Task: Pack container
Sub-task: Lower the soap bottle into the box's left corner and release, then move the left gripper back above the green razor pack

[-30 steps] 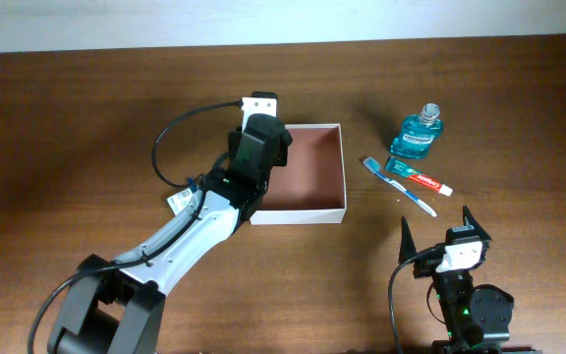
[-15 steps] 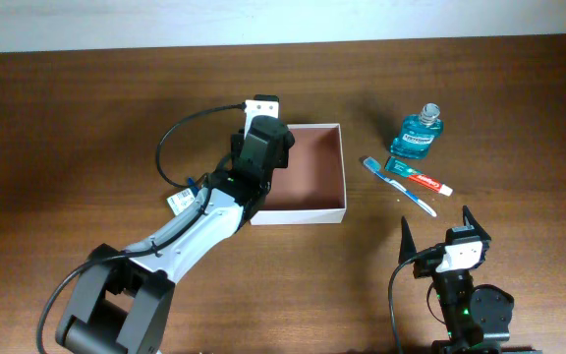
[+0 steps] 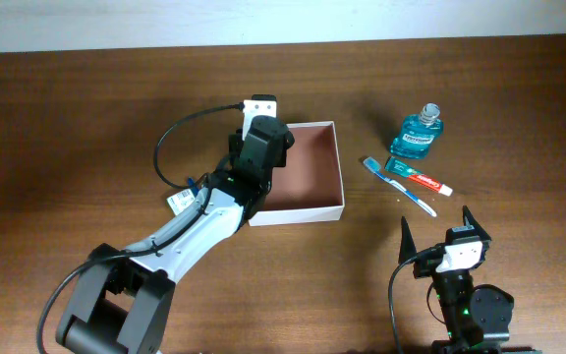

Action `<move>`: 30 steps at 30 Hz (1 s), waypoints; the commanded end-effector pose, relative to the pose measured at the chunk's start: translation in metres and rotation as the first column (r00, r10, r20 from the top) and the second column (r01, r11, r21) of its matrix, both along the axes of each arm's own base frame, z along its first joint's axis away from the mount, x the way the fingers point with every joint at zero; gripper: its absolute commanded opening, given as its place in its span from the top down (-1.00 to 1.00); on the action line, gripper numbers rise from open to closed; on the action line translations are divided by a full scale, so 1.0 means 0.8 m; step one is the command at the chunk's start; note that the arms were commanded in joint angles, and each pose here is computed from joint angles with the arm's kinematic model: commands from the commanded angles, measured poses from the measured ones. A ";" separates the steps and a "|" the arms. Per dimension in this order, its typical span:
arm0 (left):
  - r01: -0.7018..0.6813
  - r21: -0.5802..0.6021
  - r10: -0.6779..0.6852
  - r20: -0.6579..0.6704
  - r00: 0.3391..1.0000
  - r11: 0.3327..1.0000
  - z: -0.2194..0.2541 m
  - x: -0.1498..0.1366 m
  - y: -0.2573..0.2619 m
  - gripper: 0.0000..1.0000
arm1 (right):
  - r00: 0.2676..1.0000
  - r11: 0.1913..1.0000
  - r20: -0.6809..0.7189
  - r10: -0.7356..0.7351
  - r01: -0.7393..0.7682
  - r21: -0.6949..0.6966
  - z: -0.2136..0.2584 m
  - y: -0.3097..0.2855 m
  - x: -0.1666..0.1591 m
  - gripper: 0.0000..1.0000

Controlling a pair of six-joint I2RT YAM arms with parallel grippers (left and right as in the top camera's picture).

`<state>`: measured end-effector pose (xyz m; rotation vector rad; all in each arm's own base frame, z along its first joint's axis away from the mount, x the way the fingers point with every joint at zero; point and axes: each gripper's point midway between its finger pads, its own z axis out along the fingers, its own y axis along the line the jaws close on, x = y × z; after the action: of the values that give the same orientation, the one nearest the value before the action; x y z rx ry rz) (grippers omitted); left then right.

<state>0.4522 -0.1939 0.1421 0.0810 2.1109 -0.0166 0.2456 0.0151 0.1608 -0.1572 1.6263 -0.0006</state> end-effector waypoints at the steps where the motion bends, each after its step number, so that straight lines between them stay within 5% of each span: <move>1: -0.021 0.001 0.020 0.063 0.998 1.000 0.031 0.012 0.002 0.05 | 1.000 1.000 -0.004 0.004 -0.004 0.008 -0.003 0.001 0.000 -0.97; 12: -0.017 0.001 0.017 0.073 0.997 1.000 0.038 0.012 0.002 -0.04 | 1.000 1.000 -0.004 0.004 -0.004 0.008 -0.003 0.001 0.000 -0.97; 30: 0.013 0.007 -0.014 0.182 0.983 1.000 0.147 -0.028 0.028 -0.16 | 1.000 1.000 -0.004 0.004 -0.004 0.008 -0.003 0.001 0.000 -0.97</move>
<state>0.4356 -0.1802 0.2346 0.1034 1.9593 -0.0233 0.2456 0.0151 0.1608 -0.1572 1.6263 -0.0006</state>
